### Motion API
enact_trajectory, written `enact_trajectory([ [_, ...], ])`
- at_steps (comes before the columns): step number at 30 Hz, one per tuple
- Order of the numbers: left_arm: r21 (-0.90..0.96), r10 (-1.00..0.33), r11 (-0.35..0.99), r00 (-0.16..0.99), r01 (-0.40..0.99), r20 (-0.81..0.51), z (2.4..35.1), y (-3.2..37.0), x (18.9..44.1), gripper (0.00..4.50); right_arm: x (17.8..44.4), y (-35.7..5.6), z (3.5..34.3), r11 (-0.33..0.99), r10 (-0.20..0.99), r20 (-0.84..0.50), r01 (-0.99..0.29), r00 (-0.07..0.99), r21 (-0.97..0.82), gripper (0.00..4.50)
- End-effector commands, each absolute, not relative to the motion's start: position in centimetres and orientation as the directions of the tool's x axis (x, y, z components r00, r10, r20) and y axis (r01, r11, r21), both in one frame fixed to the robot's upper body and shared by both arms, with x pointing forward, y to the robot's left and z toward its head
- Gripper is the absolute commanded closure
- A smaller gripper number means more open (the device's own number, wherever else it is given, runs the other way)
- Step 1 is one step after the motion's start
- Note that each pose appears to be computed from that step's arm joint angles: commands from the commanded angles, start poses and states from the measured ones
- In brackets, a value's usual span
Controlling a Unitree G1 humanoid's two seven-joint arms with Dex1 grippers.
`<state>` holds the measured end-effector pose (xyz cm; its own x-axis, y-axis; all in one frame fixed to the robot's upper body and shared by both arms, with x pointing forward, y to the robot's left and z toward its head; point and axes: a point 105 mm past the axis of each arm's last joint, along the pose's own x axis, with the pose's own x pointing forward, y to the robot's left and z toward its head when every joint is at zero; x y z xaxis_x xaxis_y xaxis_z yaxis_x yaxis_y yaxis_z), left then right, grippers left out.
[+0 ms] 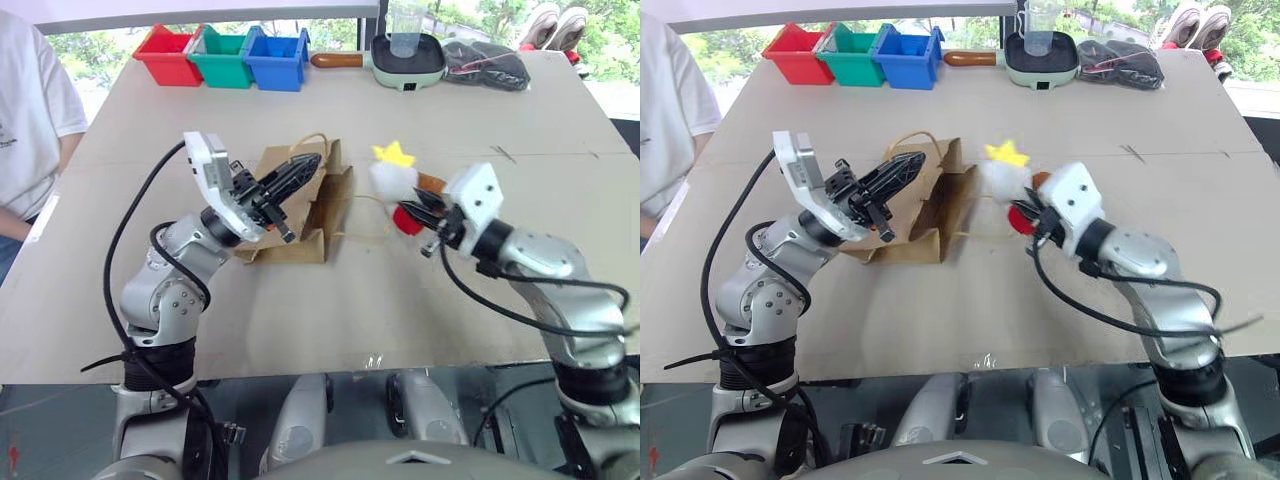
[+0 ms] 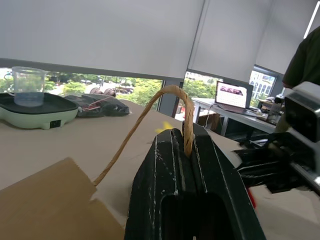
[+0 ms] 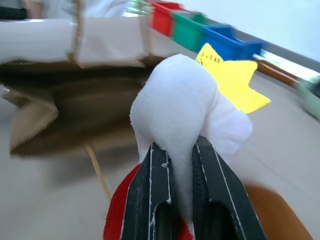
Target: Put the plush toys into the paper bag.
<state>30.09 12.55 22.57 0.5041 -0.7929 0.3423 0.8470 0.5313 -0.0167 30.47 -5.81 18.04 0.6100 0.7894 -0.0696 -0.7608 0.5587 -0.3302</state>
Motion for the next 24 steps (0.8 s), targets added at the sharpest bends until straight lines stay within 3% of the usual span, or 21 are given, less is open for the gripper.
enact_trajectory([
  [1, 0.047, -0.815, 0.491, 0.440, 0.870, 0.376, 24.2, 11.7, 29.4, 4.50, 31.5, -3.0, 17.7, 0.490, 0.836, -0.080, -0.803, 0.544, -0.340, 4.42],
  [7, 0.066, -0.824, 0.471, 0.412, 0.880, 0.388, 24.9, 10.9, 29.3, 4.50, 33.4, 1.0, 15.8, 0.442, 0.863, -0.128, -0.852, 0.489, -0.280, 4.42],
  [17, 0.087, -0.847, 0.456, 0.402, 0.886, 0.349, 23.5, 10.4, 28.6, 4.50, 34.1, 5.8, 14.1, 0.230, 0.947, -0.188, -0.958, 0.261, -0.172, 4.42],
  [19, 0.085, -0.838, 0.472, 0.417, 0.877, 0.351, 23.4, 10.7, 28.6, 4.50, 33.8, 5.7, 13.5, 0.187, 0.957, -0.196, -0.971, 0.215, -0.151, 3.33],
  [23, 0.083, -0.812, 0.521, 0.464, 0.849, 0.355, 23.1, 11.8, 28.8, 4.50, 34.0, 3.7, 14.0, 0.245, 0.947, -0.162, -0.949, 0.278, -0.196, 1.20],
  [24, 0.081, -0.805, 0.532, 0.474, 0.843, 0.356, 23.0, 12.1, 28.8, 4.50, 33.8, 3.1, 14.2, 0.247, 0.946, -0.160, -0.946, 0.282, -0.208, 0.84],
])
